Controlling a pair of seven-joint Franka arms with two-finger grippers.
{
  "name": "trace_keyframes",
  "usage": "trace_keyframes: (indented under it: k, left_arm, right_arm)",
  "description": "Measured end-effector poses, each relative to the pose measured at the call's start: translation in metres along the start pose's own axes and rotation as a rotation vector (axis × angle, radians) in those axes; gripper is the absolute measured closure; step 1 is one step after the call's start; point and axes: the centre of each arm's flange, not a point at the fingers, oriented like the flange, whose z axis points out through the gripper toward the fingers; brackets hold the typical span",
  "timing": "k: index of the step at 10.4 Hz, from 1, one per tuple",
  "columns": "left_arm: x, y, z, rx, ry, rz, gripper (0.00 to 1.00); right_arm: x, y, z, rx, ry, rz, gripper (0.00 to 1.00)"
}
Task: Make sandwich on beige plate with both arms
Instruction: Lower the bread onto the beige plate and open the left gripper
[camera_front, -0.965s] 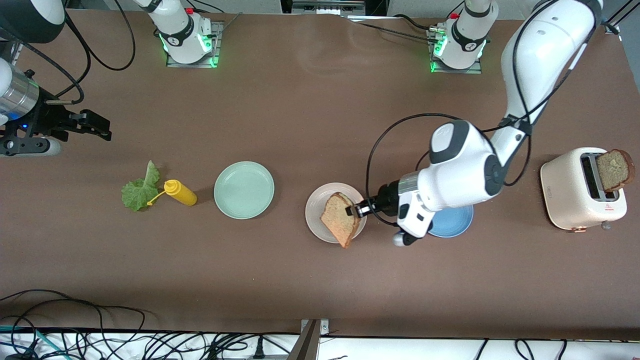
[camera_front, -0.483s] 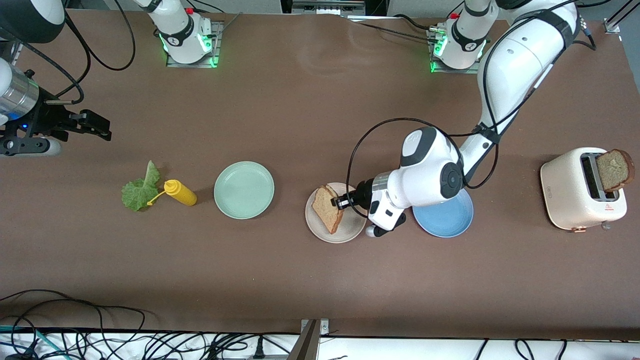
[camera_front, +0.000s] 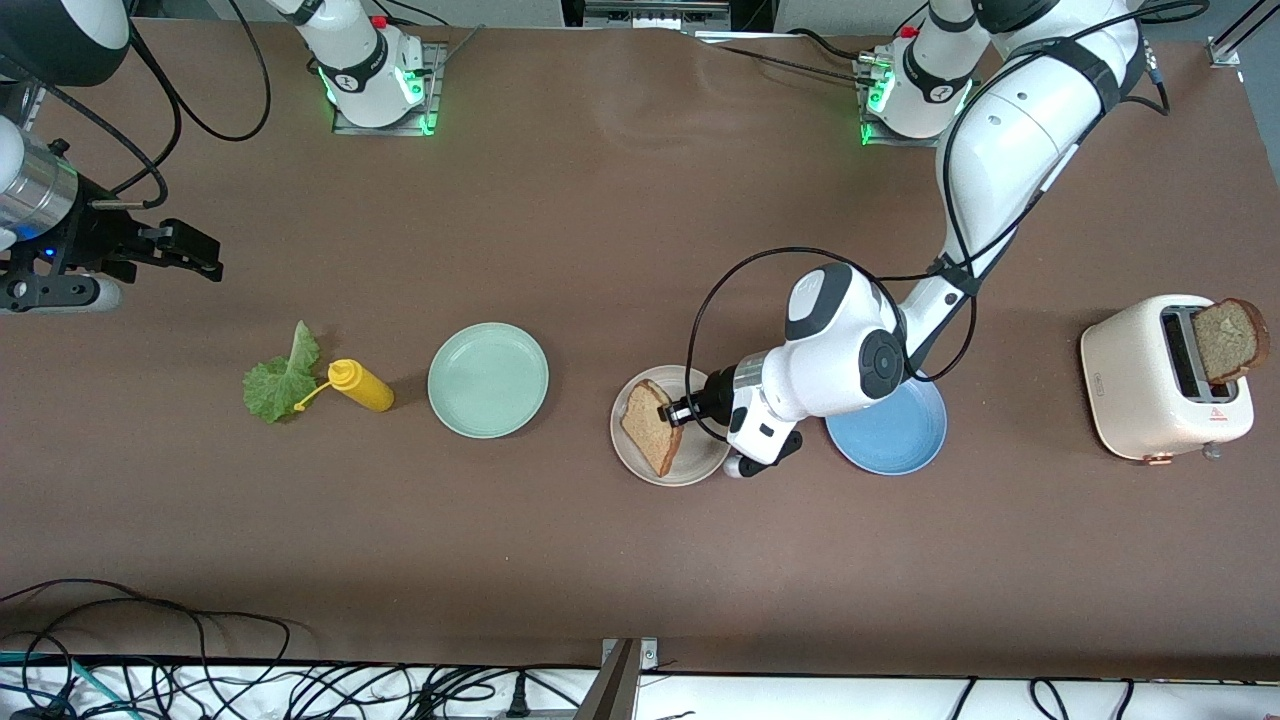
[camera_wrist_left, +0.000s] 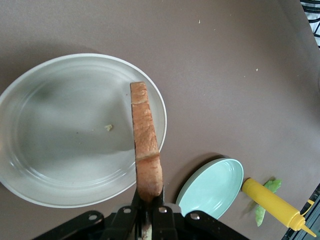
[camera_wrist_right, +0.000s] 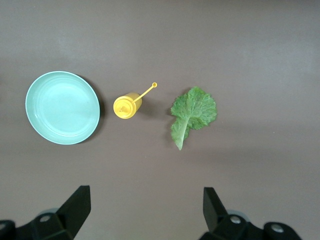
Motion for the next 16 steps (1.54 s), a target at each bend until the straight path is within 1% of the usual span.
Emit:
trace_keyframes:
  k: [1, 2, 5, 6, 8, 9, 11, 13, 14, 15, 16]
  left_arm:
    - [0.000, 0.000, 0.000, 0.000, 0.000, 0.000, 0.90]
    - [0.000, 0.000, 0.000, 0.000, 0.000, 0.000, 0.82]
    - [0.005, -0.004, -0.002, 0.010, 0.003, -0.004, 0.42]
    - [0.007, -0.009, -0.001, 0.047, -0.001, 0.023, 0.28]
    - [0.010, -0.021, -0.001, 0.147, -0.005, 0.090, 0.02]
    - [0.013, -0.024, -0.004, 0.172, -0.013, 0.113, 0.00]
    - [0.017, -0.031, -0.017, 0.214, -0.048, 0.152, 0.00]
    - [0.029, -0.035, -0.047, 0.232, -0.050, 0.176, 0.00]
    - [0.035, -0.037, -0.071, 0.249, -0.040, 0.192, 0.00]
    - [0.040, -0.038, -0.099, 0.289, -0.011, 0.220, 0.00]
    - [0.042, -0.039, -0.135, 0.343, 0.033, 0.239, 0.00]
  right_arm:
    - [0.000, 0.000, 0.000, 0.000, 0.000, 0.000, 0.00]
    - [0.000, 0.000, 0.000, 0.000, 0.000, 0.000, 0.00]
    - [0.000, 0.001, 0.000, 0.000, 0.000, 0.001, 0.00]
    - [0.000, 0.001, 0.000, 0.000, 0.000, 0.001, 0.00]
    - [0.000, 0.001, 0.000, 0.000, 0.000, 0.001, 0.00]
    - [0.000, 0.001, 0.000, 0.000, 0.000, 0.002, 0.00]
    - [0.000, 0.001, 0.000, 0.000, 0.000, 0.002, 0.00]
    - [0.000, 0.001, 0.000, 0.000, 0.000, 0.002, 0.00]
    - [0.000, 0.001, 0.000, 0.000, 0.000, 0.002, 0.00]
    - [0.000, 0.001, 0.000, 0.000, 0.000, 0.002, 0.00]
    - [0.000, 0.001, 0.000, 0.000, 0.000, 0.002, 0.00]
